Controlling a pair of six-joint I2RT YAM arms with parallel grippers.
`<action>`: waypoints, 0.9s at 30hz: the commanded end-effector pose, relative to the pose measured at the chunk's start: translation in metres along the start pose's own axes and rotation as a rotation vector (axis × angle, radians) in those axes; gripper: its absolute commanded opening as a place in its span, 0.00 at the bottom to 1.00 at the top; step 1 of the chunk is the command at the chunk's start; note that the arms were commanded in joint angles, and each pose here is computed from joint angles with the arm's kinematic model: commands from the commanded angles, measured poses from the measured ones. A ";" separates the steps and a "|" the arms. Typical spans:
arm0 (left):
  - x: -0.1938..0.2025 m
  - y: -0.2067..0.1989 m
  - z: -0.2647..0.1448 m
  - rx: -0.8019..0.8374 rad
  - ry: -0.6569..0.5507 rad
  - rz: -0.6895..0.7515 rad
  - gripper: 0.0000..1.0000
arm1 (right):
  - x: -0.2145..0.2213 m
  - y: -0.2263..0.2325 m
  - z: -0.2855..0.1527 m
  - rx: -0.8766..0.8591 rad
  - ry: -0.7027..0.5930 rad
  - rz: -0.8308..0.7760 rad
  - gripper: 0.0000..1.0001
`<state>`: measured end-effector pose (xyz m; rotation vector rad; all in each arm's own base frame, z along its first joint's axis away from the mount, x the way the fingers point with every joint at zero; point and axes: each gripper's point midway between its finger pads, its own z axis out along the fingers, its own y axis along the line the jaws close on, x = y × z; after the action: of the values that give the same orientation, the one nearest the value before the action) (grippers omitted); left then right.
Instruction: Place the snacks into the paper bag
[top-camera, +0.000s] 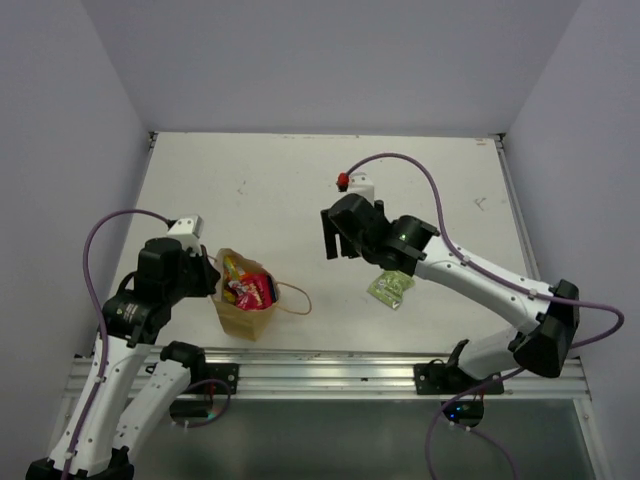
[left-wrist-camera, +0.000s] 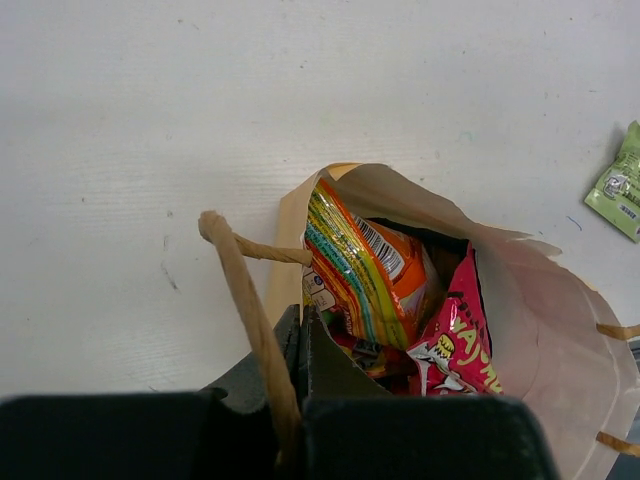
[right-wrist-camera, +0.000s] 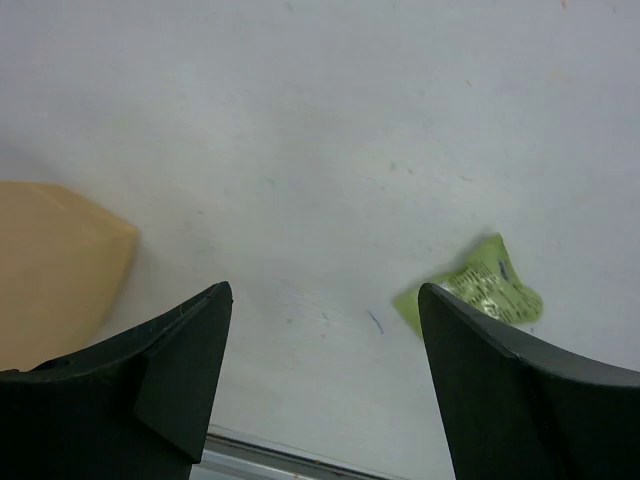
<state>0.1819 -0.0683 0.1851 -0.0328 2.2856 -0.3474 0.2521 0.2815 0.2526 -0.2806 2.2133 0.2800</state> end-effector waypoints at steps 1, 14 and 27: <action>-0.009 -0.007 0.005 0.038 -0.033 0.029 0.00 | 0.069 -0.043 0.037 0.158 0.161 0.057 0.79; -0.008 -0.006 0.008 0.030 -0.022 0.027 0.00 | 0.168 -0.109 0.081 0.420 0.379 0.104 0.78; -0.007 -0.006 0.012 0.029 -0.008 0.031 0.00 | 0.225 -0.145 0.100 0.452 0.517 0.204 0.66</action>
<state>0.1898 -0.0710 0.1818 -0.0312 2.2953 -0.3496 0.2347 0.1437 0.0188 0.1033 2.7086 -0.2700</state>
